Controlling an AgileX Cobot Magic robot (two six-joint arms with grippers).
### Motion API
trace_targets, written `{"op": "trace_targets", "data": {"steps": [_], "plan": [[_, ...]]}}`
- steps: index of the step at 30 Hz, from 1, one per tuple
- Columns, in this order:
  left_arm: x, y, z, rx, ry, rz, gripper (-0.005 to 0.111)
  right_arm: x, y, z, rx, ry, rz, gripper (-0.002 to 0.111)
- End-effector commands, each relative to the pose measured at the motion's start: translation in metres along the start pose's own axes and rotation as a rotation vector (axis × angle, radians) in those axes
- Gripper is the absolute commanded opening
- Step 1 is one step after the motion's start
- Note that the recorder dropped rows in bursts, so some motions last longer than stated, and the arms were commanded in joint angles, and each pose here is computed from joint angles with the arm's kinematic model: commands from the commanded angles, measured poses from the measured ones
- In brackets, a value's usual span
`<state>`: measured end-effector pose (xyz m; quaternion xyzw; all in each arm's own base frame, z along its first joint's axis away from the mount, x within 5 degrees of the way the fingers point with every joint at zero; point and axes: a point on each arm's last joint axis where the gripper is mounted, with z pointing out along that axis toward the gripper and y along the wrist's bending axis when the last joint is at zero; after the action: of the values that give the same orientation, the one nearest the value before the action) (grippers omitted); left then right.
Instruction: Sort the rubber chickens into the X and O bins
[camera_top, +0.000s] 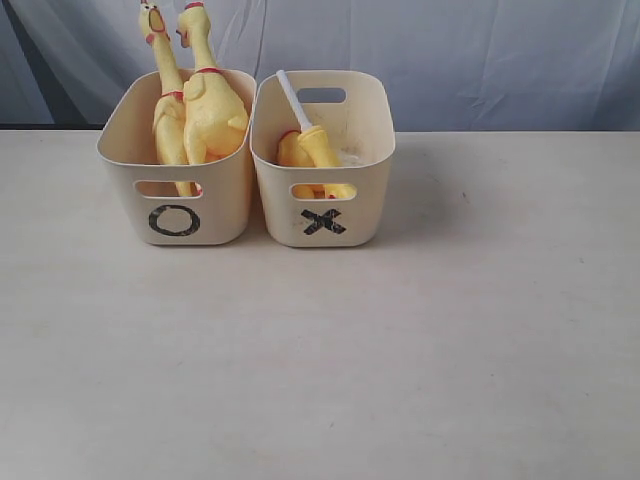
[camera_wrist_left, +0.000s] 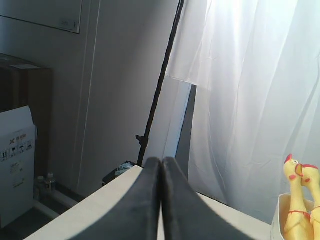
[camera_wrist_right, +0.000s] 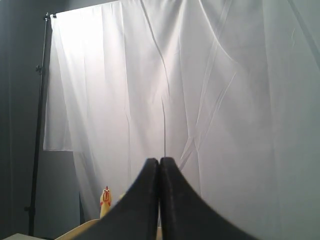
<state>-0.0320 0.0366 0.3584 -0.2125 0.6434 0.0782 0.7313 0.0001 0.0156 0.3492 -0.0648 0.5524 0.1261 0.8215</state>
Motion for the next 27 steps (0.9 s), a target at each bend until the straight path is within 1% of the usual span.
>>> {"op": "trace_targets", "data": {"steps": [1,2,3,4,7,10,13,16,18,20,24,27], "plan": [[0.001,0.0,0.0,0.009,-0.01,0.002,0.0,0.002,0.001,-0.001,-0.004,0.016,-0.017,0.0],[0.001,-0.001,0.0,0.012,-0.007,-0.003,0.0,0.003,0.001,-0.001,0.0,0.019,-0.035,0.0],[0.002,-0.003,0.0,0.034,-0.001,-0.023,0.0,0.004,-0.001,-0.001,0.016,0.032,-0.119,0.0],[0.004,-0.008,0.003,0.087,-0.024,-0.04,0.0,0.006,-0.004,-0.001,0.038,0.054,-0.236,0.0],[0.01,-0.024,0.01,0.243,-0.087,-0.114,0.0,0.018,-0.01,0.001,0.081,0.101,-0.418,0.0],[0.024,-0.038,0.018,0.395,-0.144,-0.232,0.0,0.037,-0.017,0.004,0.12,0.118,-0.516,0.0],[0.036,-0.044,0.024,0.487,-0.183,-0.357,0.0,0.06,-0.022,0.005,0.133,0.157,-0.59,0.0],[0.052,-0.045,0.03,0.506,-0.132,-0.487,0.0,0.078,-0.025,0.004,0.127,0.205,-0.709,0.0],[0.064,-0.045,0.034,0.497,-0.083,-0.539,0.0,0.091,-0.026,0.004,0.116,0.245,-0.739,0.0],[0.076,-0.045,0.038,0.486,-0.049,-0.552,0.0,0.1,-0.027,0.003,0.109,0.269,-0.736,0.0],[0.103,-0.043,0.046,0.475,-0.032,-0.549,0.0,0.12,-0.029,0.0,0.092,0.327,-0.731,0.0],[0.124,-0.041,0.049,0.465,-0.014,-0.515,0.0,0.132,-0.03,-0.003,0.081,0.364,-0.731,0.0]]}}
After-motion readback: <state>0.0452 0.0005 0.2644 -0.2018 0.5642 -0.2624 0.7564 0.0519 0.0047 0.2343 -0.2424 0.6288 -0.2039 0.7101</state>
